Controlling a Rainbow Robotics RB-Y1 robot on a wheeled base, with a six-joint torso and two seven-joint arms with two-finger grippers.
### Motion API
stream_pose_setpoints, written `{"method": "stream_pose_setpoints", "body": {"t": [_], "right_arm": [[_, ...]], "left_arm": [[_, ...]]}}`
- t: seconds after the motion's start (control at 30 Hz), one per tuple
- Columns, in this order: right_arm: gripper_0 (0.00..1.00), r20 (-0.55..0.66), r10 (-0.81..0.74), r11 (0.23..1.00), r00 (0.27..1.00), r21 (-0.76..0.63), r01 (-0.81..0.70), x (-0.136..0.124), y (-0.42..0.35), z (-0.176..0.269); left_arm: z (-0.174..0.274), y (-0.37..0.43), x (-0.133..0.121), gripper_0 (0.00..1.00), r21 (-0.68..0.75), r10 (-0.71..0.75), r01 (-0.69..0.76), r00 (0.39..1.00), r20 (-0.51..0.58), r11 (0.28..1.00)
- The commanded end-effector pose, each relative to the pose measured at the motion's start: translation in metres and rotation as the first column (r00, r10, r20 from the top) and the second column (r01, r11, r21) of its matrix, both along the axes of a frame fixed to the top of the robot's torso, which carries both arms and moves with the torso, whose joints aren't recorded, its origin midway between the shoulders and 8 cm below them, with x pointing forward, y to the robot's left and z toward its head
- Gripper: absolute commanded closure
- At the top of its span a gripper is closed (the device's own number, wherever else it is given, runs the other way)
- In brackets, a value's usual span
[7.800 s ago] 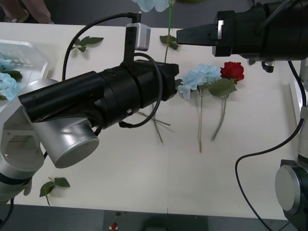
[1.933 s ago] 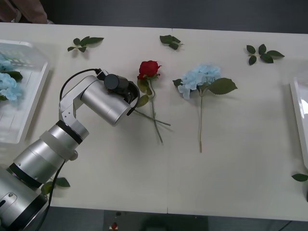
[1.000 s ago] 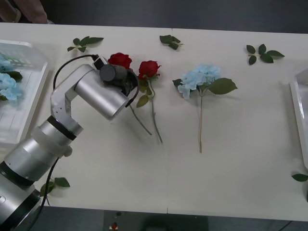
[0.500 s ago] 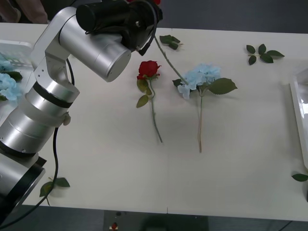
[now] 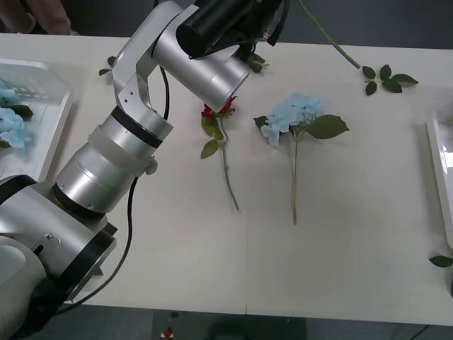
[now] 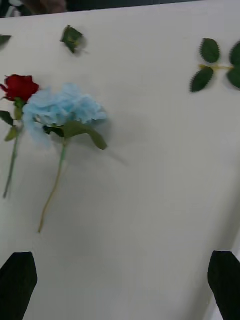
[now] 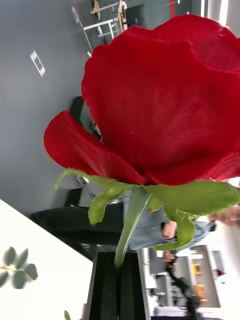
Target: Put the red flowers into the right box and the blue flowers into the left box
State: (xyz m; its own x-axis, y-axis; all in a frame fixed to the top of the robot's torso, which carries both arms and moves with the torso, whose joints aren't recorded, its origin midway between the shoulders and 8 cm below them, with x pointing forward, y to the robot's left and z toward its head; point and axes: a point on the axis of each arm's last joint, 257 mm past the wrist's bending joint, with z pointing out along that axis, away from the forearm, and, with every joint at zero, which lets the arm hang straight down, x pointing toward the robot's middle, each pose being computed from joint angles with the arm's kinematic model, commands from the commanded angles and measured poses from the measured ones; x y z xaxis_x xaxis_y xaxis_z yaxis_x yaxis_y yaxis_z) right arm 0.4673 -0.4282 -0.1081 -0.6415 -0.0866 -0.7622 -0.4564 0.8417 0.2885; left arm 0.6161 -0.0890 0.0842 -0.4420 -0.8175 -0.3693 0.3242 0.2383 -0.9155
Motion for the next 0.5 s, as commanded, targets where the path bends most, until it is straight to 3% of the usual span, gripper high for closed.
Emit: {"method": "stream_pose_setpoints", "body": {"t": [0.03,0.5], "right_arm": [[0.0,0.141,0.13,0.991,0.981,-0.014,-0.13,0.0,0.022,0.06],[0.0,0.305,0.348,0.913,0.887,0.105,-0.394,-0.018,0.094,0.117]], "left_arm": [[0.05,-0.027,-0.02,1.0,-0.032,-0.052,0.055,0.996,0.077,0.998],[0.044,-0.066,-0.045,1.0,-0.131,-0.134,0.137,0.99,0.037,0.982]]}}
